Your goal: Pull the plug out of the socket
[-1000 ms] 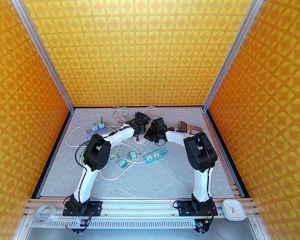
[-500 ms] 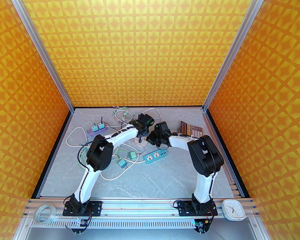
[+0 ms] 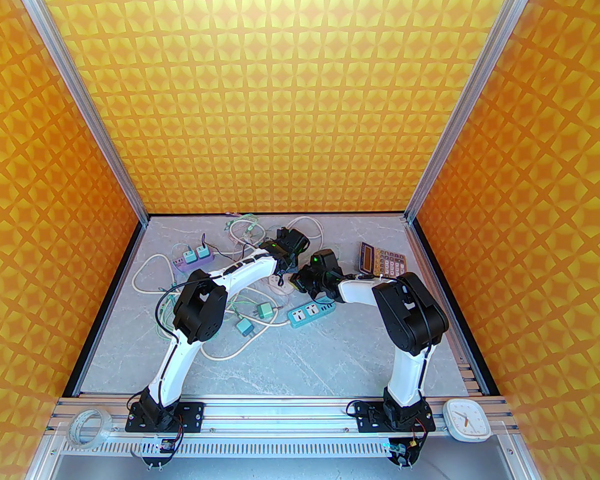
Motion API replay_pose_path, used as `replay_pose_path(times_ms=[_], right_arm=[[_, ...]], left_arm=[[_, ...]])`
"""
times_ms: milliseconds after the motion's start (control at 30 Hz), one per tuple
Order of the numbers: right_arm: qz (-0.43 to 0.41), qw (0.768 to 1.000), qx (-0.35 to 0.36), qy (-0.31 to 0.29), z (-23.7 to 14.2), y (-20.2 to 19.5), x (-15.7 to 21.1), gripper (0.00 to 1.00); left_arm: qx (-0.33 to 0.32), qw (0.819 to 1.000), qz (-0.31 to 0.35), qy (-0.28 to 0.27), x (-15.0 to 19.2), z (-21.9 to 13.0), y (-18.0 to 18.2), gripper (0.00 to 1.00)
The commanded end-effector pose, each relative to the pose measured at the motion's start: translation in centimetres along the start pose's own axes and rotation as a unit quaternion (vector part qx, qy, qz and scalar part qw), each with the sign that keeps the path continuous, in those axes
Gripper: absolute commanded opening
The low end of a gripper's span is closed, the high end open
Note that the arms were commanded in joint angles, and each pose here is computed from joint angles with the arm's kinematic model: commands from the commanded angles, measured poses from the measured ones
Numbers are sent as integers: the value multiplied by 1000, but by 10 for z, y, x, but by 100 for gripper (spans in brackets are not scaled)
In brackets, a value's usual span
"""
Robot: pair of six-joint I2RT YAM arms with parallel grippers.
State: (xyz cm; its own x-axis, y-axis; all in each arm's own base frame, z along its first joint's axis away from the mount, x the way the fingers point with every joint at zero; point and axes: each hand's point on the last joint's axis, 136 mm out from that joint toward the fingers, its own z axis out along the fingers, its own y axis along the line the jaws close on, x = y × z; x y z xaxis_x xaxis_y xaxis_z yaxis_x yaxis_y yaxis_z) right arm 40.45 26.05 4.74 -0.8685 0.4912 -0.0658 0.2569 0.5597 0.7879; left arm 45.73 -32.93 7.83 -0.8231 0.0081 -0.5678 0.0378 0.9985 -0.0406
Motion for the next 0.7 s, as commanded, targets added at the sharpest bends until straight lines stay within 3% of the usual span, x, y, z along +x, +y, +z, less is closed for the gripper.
replay_pose_path(times_ms=[0, 167, 467, 567, 667], right_arm=[[-6, 997, 71, 33, 23, -31, 19, 0], [-4, 986, 158, 51, 22, -73, 28, 0], [-4, 980, 191, 64, 26, -88, 33, 0], [-2, 979, 194, 65, 26, -90, 34, 0], [1, 978, 199, 65, 27, -92, 34, 0]], left_arm=[[34, 997, 35, 61, 48, 0, -35, 11], [41, 997, 42, 43, 34, -10, -38, 11], [4, 993, 107, 44, 52, 1, -55, 8], [-3, 994, 98, 40, 50, 0, -48, 8], [25, 998, 43, 49, 44, -1, -36, 9]])
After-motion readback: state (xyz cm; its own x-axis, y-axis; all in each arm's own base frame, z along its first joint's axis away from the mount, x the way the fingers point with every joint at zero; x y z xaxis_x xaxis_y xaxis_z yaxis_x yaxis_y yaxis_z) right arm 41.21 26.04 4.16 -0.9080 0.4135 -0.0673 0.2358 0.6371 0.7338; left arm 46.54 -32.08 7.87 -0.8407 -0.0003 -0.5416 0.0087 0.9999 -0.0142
